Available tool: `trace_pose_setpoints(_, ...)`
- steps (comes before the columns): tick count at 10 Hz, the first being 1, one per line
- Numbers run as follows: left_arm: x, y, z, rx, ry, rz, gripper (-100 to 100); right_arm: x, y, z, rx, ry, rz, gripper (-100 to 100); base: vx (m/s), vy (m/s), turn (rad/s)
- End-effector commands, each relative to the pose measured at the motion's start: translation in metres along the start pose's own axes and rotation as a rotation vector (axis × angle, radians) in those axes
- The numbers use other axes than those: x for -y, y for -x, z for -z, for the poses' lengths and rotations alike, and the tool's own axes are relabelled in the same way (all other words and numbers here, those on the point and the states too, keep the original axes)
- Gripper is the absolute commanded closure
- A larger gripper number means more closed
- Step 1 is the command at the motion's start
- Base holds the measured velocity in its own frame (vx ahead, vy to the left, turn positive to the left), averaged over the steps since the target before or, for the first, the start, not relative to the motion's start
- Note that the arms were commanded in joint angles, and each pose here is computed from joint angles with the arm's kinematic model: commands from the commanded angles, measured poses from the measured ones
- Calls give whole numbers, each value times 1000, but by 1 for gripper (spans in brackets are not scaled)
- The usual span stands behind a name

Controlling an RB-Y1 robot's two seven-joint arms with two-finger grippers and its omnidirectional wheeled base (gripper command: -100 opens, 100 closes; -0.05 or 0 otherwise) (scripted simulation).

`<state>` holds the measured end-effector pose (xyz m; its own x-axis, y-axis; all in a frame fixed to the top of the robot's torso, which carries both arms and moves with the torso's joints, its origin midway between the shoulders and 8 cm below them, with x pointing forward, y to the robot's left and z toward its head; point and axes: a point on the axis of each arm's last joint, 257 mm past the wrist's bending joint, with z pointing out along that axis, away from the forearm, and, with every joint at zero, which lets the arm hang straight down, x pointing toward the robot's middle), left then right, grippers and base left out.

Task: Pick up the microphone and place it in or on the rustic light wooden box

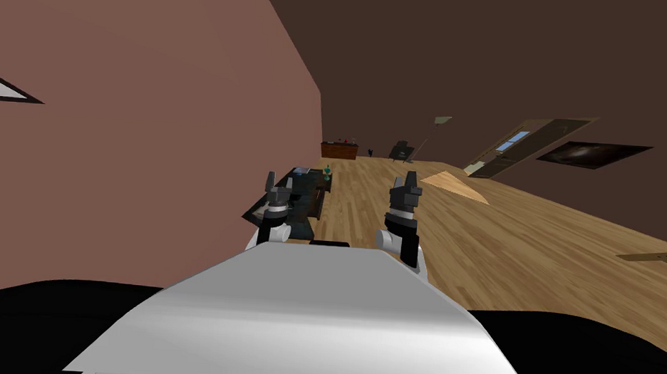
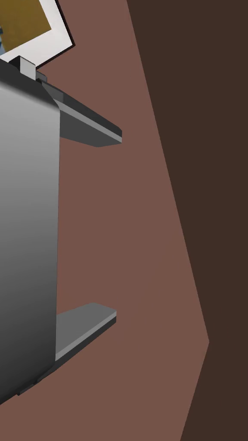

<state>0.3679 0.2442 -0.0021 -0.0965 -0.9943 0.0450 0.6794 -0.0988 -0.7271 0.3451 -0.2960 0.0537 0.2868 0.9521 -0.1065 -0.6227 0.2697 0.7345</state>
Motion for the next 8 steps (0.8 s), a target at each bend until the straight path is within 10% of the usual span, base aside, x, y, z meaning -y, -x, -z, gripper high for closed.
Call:
trace_pose_setpoints(1, -14, 3, 5, 6, 25, 27, -100, 0, 0, 0, 0, 0, 0, 0, 124, -135, 9)
trace_pose_setpoints(8, -65, 19, 26, 60, 83, 208, -100, 0, 0, 0, 0, 0, 0, 0, 91, -118, 3)
